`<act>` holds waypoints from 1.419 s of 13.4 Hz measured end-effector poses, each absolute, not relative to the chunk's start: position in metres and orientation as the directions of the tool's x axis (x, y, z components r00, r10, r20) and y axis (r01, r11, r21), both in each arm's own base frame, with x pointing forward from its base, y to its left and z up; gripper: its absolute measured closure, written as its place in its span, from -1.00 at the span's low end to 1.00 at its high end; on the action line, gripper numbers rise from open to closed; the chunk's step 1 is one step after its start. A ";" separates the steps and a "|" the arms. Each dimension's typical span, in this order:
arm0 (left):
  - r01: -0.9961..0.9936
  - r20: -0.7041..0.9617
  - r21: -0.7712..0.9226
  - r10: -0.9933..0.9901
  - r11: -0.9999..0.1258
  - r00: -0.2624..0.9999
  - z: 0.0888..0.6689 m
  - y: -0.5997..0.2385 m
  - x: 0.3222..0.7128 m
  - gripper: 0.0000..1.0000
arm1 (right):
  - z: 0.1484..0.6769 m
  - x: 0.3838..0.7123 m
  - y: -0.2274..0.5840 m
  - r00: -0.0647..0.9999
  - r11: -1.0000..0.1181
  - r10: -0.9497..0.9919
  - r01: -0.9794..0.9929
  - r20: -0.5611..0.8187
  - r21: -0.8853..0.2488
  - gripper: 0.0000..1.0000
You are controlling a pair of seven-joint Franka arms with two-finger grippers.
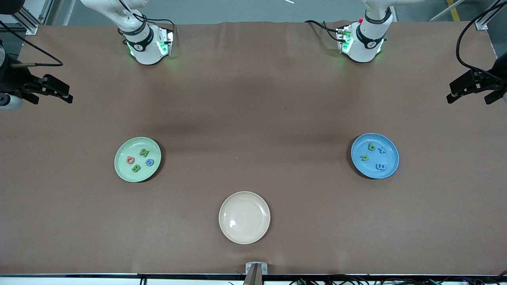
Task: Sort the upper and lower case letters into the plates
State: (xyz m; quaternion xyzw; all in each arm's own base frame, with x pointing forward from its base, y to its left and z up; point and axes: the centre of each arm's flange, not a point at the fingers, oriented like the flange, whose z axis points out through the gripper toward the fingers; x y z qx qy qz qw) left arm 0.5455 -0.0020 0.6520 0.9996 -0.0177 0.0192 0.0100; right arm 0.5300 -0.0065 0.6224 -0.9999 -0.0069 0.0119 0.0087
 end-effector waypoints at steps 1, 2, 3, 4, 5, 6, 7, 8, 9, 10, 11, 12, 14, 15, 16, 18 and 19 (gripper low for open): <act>-0.037 0.039 0.020 -0.037 -0.999 0.999 0.652 -0.003 0.545 -1.00 | 0.624 0.530 -0.007 1.000 -1.000 0.023 0.023 -0.016 -0.017 -1.00; -0.037 0.039 0.020 -0.036 -0.999 0.999 0.652 -0.002 0.545 -1.00 | 0.625 0.529 -0.007 0.999 -0.999 0.036 0.036 -0.012 -0.017 -1.00; -0.035 0.039 0.020 -0.034 -0.999 0.999 0.652 -0.001 0.545 -1.00 | 0.626 0.529 -0.007 0.999 -0.999 0.044 0.044 -0.011 -0.017 -1.00; -0.034 0.039 0.020 -0.033 -0.999 0.999 0.652 -0.001 0.545 -1.00 | 0.626 0.529 -0.008 0.999 -0.999 0.050 0.050 -0.011 -0.017 -1.00; -0.033 0.040 0.020 -0.032 -0.999 0.999 0.652 0.000 0.545 -1.00 | 0.626 0.529 -0.009 0.999 -0.999 0.051 0.051 -0.011 -0.017 -1.00; -0.032 0.041 0.020 -0.031 -0.999 0.999 0.653 0.001 0.545 -1.00 | 0.626 0.529 -0.009 0.999 -0.999 0.052 0.051 -0.011 -0.017 -1.00; -0.030 0.042 0.020 -0.029 -0.999 0.999 0.654 0.001 0.545 -1.00 | 0.626 0.529 -0.009 0.999 -0.999 0.051 0.051 -0.012 -0.017 -1.00; -0.029 0.043 0.020 -0.028 -0.999 0.999 0.654 0.002 0.545 -1.00 | 0.625 0.529 -0.010 0.999 -0.999 0.051 0.051 -0.013 -0.017 -1.00; -0.028 0.044 0.020 -0.027 -0.999 0.999 0.654 0.002 0.545 -1.00 | 0.625 0.529 -0.010 0.999 -0.999 0.050 0.050 -0.014 -0.017 -1.00; -0.028 0.044 0.020 -0.027 -0.999 0.999 0.654 0.003 0.545 -1.00 | 0.625 0.529 -0.010 0.999 -0.999 0.050 0.050 -0.017 -0.017 -1.00; -0.028 0.044 0.020 -0.027 -0.999 0.999 0.654 0.003 0.545 -1.00 | 0.624 0.528 -0.010 0.999 -0.999 0.048 0.048 -0.022 -0.018 -1.00; -0.028 0.044 0.020 -0.027 -0.999 0.999 0.654 0.003 0.545 -1.00 | 0.623 0.528 -0.010 0.999 -0.999 0.043 0.043 -0.028 -0.018 -1.00; -0.028 0.044 0.020 -0.027 -0.999 0.999 0.654 0.003 0.545 -1.00 | 0.622 0.527 -0.010 0.999 -0.999 0.027 0.027 -0.038 -0.018 -1.00; -0.028 0.044 0.020 -0.027 -0.999 0.999 0.654 0.003 0.545 -1.00 | 0.622 0.527 -0.009 0.999 -1.000 0.025 0.024 -0.039 -0.017 -1.00; -0.028 0.044 0.020 -0.027 -0.999 0.999 0.655 0.003 0.545 -1.00 | 0.622 0.527 -0.008 0.999 -1.000 0.024 0.023 -0.039 -0.017 -1.00; -0.028 0.045 0.020 -0.027 -0.999 0.999 0.655 0.003 0.545 -1.00 | 0.622 0.527 -0.008 0.999 -1.000 0.021 0.020 -0.039 -0.017 -1.00; -0.028 0.045 0.020 -0.027 -0.999 0.999 0.655 0.003 0.545 -1.00 | 0.622 0.527 -0.008 0.999 -1.000 0.020 0.019 -0.039 -0.017 -1.00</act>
